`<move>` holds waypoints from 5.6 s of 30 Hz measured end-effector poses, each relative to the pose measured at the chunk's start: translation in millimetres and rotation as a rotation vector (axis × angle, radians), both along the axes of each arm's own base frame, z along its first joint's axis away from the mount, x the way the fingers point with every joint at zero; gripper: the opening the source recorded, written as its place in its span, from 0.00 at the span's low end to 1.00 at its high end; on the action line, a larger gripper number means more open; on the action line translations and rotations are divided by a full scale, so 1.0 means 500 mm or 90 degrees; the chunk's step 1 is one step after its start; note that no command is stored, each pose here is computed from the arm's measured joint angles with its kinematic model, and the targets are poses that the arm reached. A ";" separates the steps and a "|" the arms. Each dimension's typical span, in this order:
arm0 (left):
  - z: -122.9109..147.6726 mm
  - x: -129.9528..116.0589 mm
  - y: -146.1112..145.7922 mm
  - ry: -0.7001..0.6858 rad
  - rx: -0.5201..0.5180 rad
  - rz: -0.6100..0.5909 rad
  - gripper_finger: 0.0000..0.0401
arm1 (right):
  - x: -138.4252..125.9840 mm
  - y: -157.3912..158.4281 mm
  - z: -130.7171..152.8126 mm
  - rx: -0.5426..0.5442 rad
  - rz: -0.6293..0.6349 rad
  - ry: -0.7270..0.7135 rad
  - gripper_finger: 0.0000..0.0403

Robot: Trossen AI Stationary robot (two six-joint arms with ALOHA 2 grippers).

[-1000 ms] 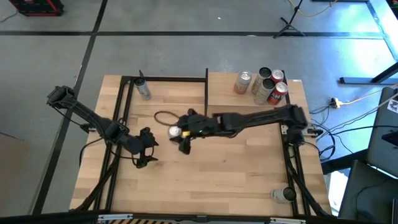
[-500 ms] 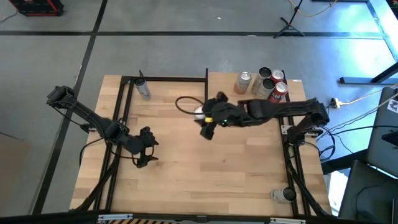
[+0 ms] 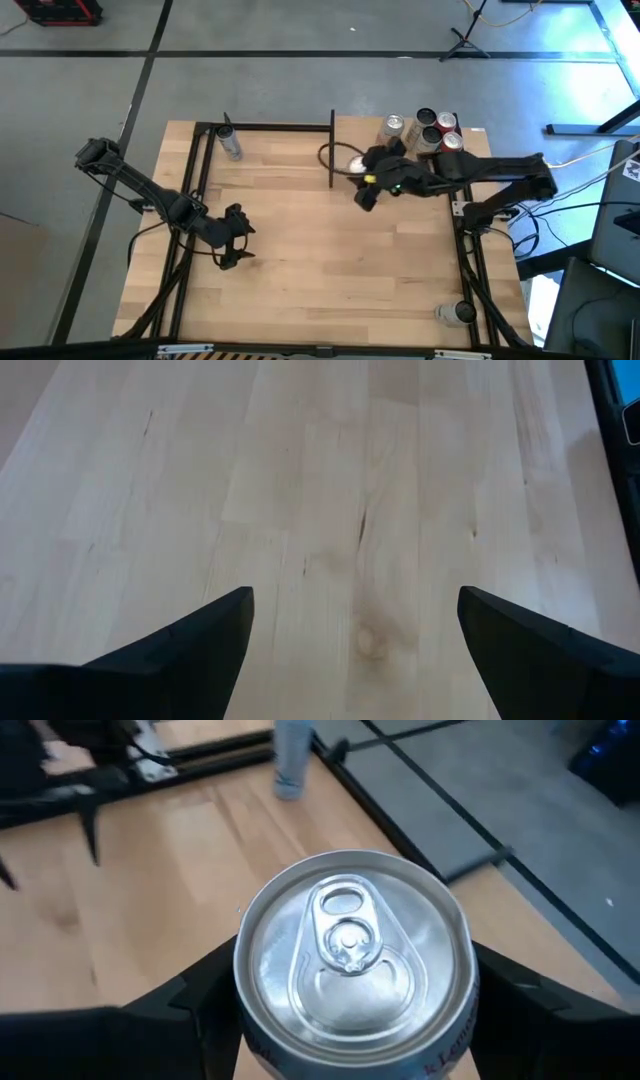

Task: Place canned beverage on shelf
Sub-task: Put the orange soda can on the shelf aligned with the other orange soda can

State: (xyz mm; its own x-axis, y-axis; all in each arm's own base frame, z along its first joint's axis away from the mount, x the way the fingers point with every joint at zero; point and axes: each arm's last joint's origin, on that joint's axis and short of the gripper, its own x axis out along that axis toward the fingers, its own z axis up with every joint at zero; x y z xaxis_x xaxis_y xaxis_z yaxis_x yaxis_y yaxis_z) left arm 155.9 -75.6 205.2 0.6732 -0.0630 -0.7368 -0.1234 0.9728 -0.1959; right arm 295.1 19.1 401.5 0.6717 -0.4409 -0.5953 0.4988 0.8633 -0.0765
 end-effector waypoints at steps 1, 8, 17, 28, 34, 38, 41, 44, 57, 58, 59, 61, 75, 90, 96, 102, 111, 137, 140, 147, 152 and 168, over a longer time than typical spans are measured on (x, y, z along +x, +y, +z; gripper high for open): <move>0.000 0.000 0.000 0.000 0.000 0.000 0.85 | -0.012 -0.006 -0.005 0.006 -0.009 0.000 0.67; 0.001 0.001 0.000 -0.004 -0.003 0.001 0.85 | -0.075 -0.058 -0.045 0.041 -0.069 -0.034 0.67; 0.001 0.001 0.000 -0.005 -0.002 0.001 0.85 | -0.115 -0.117 -0.091 0.045 -0.152 -0.037 0.67; 0.001 0.001 0.000 -0.006 0.000 0.004 0.85 | -0.126 -0.154 -0.135 0.043 -0.187 -0.011 0.67; 0.001 0.001 0.000 -0.006 0.000 0.004 0.85 | -0.121 -0.156 -0.142 0.047 -0.183 -0.025 0.67; 0.001 0.001 0.000 -0.006 0.000 0.004 0.85 | -0.121 -0.155 -0.142 0.050 -0.185 -0.027 0.67; 0.001 0.001 0.000 -0.007 0.001 0.005 0.85 | -0.120 -0.156 -0.141 0.055 -0.192 -0.036 0.67; 0.001 0.001 0.001 -0.009 0.006 0.009 0.85 | -0.115 -0.156 -0.136 0.065 -0.182 -0.062 0.67; 0.001 0.001 0.001 -0.011 0.010 0.013 0.85 | -0.110 -0.069 -0.137 0.061 -0.221 -0.111 0.67; 0.001 0.002 0.001 -0.012 0.011 0.014 0.85 | -0.112 -0.064 -0.137 0.052 -0.239 -0.116 0.67; 0.001 0.002 0.001 -0.012 0.012 0.015 0.85 | -0.115 -0.062 -0.138 0.044 -0.257 -0.122 0.67; 0.001 0.002 0.002 -0.013 0.013 0.016 0.85 | -0.120 -0.063 -0.141 0.037 -0.288 -0.121 0.67; 0.001 0.002 0.001 -0.013 0.013 0.016 0.85 | -0.133 -0.116 -0.158 0.033 -0.370 -0.079 0.67; 0.003 0.004 0.000 -0.022 0.003 0.013 0.85 | -0.139 -0.126 -0.186 0.015 -0.422 -0.078 0.68; 0.004 0.004 -0.001 -0.023 0.001 0.012 0.85 | -0.137 -0.127 -0.188 0.007 -0.433 -0.080 0.82; 0.004 0.004 -0.001 -0.023 0.000 0.012 0.85 | -0.137 -0.129 -0.186 -0.010 -0.445 -0.088 0.89; 0.004 0.004 -0.001 -0.023 0.001 0.012 0.85 | -0.139 -0.130 -0.184 -0.035 -0.460 -0.094 0.90; 0.004 0.004 -0.001 -0.023 0.001 0.012 0.85 | -0.133 -0.070 -0.072 0.067 -0.241 -0.075 0.90; 0.004 0.004 -0.001 -0.023 0.001 0.012 0.85 | -0.140 -0.042 -0.079 0.085 -0.214 -0.049 0.90; 0.004 0.004 0.000 -0.024 0.004 0.015 0.85 | -0.180 -0.014 -0.117 0.091 -0.271 0.053 0.90; 0.004 0.004 0.000 -0.024 0.004 0.015 0.85 | -0.191 -0.020 -0.158 0.076 -0.346 0.065 0.90; 0.004 0.004 -0.001 -0.022 -0.006 0.022 0.85 | -0.175 -0.052 -0.188 0.064 -0.441 -0.024 0.90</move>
